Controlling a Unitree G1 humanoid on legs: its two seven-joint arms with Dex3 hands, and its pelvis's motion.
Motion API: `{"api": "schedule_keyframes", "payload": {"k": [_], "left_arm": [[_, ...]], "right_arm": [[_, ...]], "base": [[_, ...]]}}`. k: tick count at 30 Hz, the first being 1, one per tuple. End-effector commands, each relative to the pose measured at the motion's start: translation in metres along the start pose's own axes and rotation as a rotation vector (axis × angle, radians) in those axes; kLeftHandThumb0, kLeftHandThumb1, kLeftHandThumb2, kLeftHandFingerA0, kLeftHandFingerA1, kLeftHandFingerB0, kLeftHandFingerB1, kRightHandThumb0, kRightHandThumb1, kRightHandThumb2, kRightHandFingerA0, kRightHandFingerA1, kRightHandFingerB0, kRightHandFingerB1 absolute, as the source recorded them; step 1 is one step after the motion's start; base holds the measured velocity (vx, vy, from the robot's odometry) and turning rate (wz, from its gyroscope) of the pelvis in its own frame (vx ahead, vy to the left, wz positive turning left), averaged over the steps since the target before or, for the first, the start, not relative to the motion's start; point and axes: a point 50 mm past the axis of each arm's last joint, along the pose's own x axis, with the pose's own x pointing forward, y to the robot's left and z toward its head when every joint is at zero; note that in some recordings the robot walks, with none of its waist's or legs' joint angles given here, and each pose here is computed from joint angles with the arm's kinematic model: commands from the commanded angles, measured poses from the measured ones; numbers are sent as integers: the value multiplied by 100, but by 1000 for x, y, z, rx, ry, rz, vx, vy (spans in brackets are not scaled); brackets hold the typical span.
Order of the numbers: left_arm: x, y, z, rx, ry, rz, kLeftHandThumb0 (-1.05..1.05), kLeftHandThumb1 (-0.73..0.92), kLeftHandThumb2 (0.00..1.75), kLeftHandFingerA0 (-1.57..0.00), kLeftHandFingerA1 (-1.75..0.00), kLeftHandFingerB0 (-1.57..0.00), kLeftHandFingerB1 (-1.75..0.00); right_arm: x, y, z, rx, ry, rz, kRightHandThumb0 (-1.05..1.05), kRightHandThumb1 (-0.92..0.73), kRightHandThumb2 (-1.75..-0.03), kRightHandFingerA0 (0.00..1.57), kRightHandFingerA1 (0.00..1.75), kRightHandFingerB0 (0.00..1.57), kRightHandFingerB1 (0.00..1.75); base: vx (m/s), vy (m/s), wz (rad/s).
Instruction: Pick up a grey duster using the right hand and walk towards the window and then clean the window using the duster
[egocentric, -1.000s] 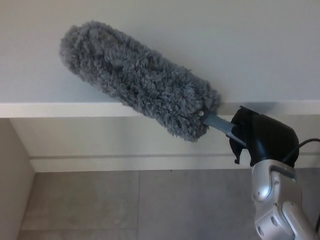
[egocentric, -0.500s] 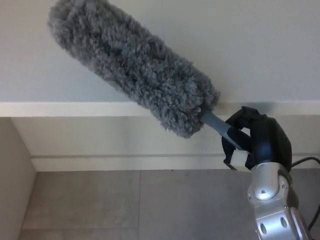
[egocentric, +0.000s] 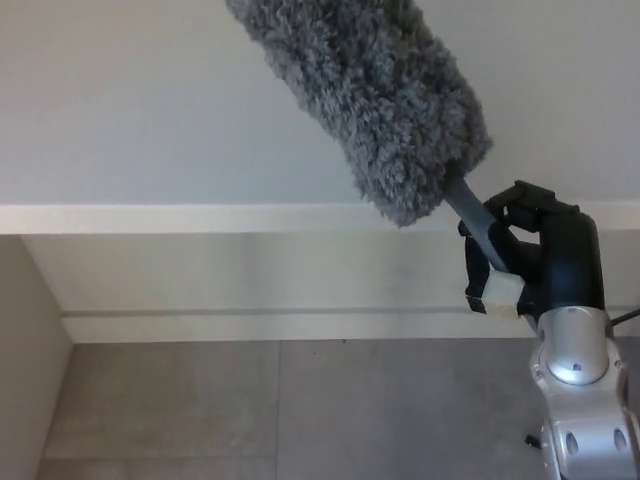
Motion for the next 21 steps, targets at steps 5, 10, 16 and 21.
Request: {"api": "schedule_keyframes", "payload": {"k": [5, 10, 16, 21], "left_arm": [[26, 26, 25, 44, -36, 27, -4, 66, 87, -96, -125, -88, -105], [30, 22, 37, 40, -90, 15, -4, 56, 98, -107, -126, -94, -107], [33, 19, 43, 44, -110, 9, -4, 61, 94, -101, -129, -90, -108], [42, 9, 61, 2, -149, -18, -6, 61, 93, -102, -131, -90, -111]], "right_arm": [[-49, 38, 16, 324, -23, 415, -21, -36, -142, 112, 175, 90, 173], [-65, 30, 8, 229, -21, 498, -15, -33, -144, 110, 175, 95, 167], [-77, 24, 2, 205, 4, 526, -15, -29, -149, 110, 175, 98, 164], [-105, 38, -9, 69, -33, 670, -19, -34, -140, 107, 175, 94, 168]], "base": [[0, 0, 0], [0, 0, 0], [0, 0, 0], [0, 0, 0]]}}
